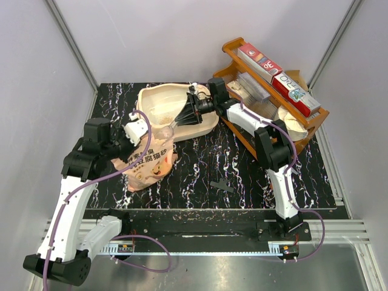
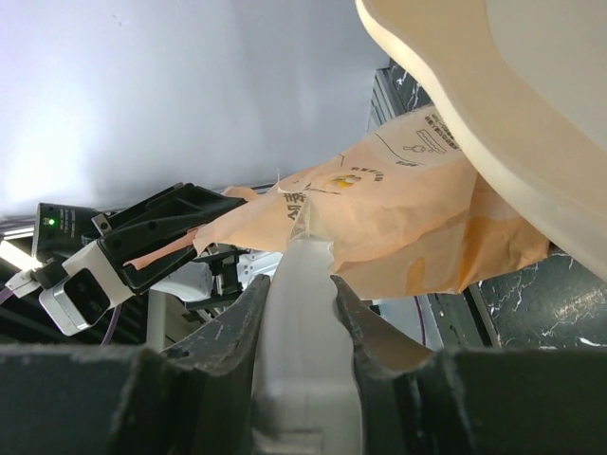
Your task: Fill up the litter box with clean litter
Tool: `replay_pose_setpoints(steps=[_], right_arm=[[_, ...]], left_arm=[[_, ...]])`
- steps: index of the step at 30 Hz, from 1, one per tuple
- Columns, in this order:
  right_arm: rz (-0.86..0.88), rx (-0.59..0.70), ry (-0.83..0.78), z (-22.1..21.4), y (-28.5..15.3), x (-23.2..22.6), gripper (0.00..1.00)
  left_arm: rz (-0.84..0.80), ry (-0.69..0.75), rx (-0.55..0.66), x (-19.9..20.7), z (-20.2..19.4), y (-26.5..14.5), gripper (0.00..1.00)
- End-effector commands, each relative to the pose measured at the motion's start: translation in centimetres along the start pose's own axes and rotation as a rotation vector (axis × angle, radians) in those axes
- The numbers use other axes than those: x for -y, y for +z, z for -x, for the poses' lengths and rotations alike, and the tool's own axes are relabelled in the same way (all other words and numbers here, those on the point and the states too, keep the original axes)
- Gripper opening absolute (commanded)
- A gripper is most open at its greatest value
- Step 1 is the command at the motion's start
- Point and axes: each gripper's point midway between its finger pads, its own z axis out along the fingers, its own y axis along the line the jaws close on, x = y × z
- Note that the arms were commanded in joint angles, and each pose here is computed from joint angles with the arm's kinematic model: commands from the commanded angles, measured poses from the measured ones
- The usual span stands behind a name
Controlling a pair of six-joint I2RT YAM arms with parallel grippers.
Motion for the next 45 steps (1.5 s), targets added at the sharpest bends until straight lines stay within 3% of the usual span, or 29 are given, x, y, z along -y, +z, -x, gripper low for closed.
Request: replay_pose_setpoints(steps=[1,19,32,36,45], right_arm=[[0.069,0.055,-0.14,0.8,-3.1,-5.2,0.0],[0.06,0.1,-0.156,0.9,-5.2,-6.1,0.0],[0.03,0.092,-0.094,0.9,-4.9,-2.6,0.0],[0.049,0.083,-0.108,0.7,-5.2,-3.6,0.0],[0.039,0.266,-0.24,5.4,-6.2,-6.2,0.0]], left_arm=[[0.079,0.066,0.108,-1.9,3.5,-1.8,0.0],[0.099,0.082,0.102,-2.2,3.5,-2.3,0.0],[0.095,0.072,0.109,-2.2,3.6,-1.9,0.0],[0.1,0.076,0.101,-2.3,3.4,-1.9,0.0],[0.086,0.073,0.081,-1.8,2.6,-1.8,0.0]])
